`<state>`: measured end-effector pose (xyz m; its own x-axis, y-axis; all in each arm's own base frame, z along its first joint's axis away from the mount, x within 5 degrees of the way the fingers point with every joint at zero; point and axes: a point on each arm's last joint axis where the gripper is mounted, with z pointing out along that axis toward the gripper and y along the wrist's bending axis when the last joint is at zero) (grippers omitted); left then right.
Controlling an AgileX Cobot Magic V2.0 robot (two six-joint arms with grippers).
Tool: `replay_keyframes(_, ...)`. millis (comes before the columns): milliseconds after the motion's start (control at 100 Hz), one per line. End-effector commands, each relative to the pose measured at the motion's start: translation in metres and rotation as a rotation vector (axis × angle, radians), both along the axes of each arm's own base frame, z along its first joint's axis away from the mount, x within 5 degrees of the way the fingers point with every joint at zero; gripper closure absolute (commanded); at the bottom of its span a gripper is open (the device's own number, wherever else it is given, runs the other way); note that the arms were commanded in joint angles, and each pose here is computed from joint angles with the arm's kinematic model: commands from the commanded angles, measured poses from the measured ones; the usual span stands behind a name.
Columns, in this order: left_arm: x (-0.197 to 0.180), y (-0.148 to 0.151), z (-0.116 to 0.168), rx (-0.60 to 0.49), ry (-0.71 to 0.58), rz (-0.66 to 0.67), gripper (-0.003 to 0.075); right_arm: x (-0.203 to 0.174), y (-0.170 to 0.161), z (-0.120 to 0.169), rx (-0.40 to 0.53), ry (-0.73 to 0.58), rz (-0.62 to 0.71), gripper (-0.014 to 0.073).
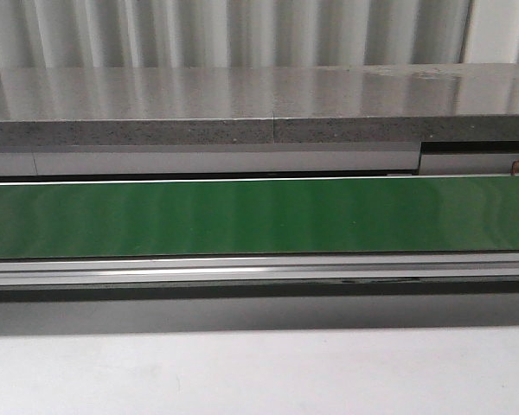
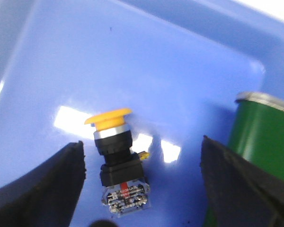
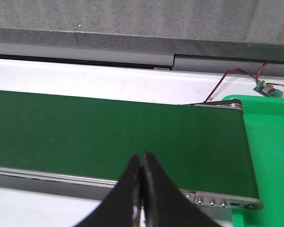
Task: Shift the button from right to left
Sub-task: 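Open the left gripper to release the button and raise it away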
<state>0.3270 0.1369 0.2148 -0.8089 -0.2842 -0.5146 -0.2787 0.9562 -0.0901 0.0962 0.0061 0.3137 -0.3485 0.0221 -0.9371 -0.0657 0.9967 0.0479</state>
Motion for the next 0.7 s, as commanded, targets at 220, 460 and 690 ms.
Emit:
replay_keyframes(220, -0.031, -0.056, 0.119, 0.121, -0.37, -0.098, 0.0218, 0.001, -0.001, 0.013, 0.006, -0.085, -0.017, 0.0662)
replay_keyframes(460, -0.094, -0.116, 0.161, 0.14, -0.55, -0.258, 0.0218, 0.001, -0.001, 0.013, 0.006, -0.085, -0.017, 0.0662)
replay_keyframes(690, -0.168, -0.142, 0.167, 0.148, -0.698, -0.344, 0.0222, 0.001, -0.001, 0.013, 0.006, -0.085, -0.017, 0.0662)
